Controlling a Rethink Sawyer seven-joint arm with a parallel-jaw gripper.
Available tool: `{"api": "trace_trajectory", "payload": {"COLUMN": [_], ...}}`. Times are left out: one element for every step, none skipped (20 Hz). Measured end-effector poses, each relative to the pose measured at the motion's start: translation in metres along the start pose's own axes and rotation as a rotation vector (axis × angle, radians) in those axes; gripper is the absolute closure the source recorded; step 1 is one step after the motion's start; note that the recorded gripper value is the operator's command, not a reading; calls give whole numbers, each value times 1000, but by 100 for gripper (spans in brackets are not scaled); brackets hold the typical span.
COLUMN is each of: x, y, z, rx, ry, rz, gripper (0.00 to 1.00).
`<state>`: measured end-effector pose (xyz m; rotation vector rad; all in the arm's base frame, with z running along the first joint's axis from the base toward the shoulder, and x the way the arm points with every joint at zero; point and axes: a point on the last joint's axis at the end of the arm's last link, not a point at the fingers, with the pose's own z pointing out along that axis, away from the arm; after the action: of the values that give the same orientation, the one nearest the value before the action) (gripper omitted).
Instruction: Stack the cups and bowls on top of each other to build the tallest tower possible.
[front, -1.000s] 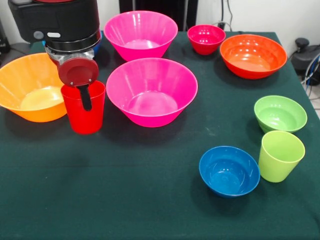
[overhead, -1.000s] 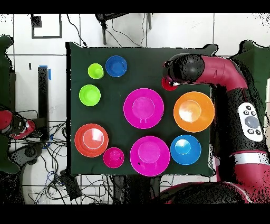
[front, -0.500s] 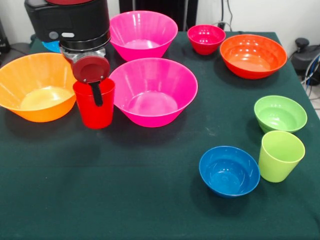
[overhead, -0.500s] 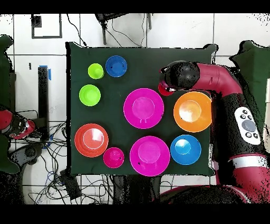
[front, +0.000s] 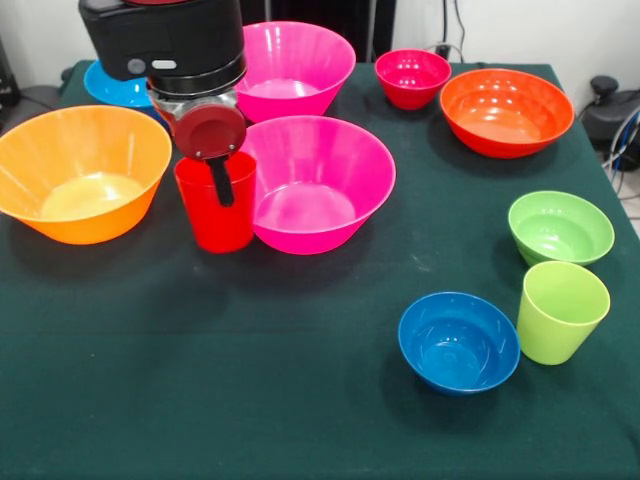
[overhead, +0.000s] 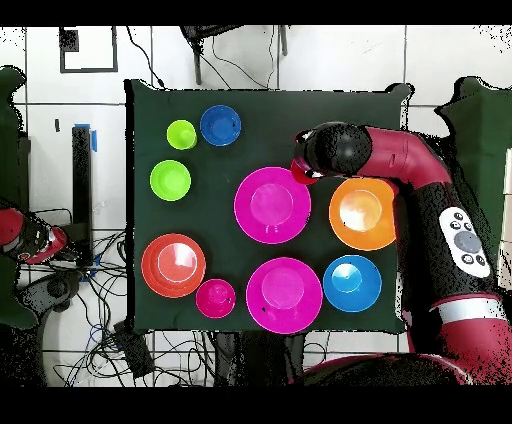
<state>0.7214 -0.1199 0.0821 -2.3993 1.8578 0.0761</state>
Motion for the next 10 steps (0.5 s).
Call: {"api": "trace_trajectory", "payload": {"x": [-2, -5, -6, -7, -7, -9, -13, -14, -16, -18], "y": [2, 4, 5, 5, 6, 7, 8, 9, 9, 10], "z": [1, 1, 1, 1, 2, 2, 3, 4, 4, 4], "rx": [6, 17, 22, 29, 32, 40, 53, 56, 60, 66], "ry": [-5, -8, -8, -8, -9, -10, -11, -12, -12, -12], "rz": [3, 4, 4, 5, 5, 5, 5, 5, 4, 3], "gripper": [100, 100, 100, 100, 100, 100, 100, 100, 100, 100]}}
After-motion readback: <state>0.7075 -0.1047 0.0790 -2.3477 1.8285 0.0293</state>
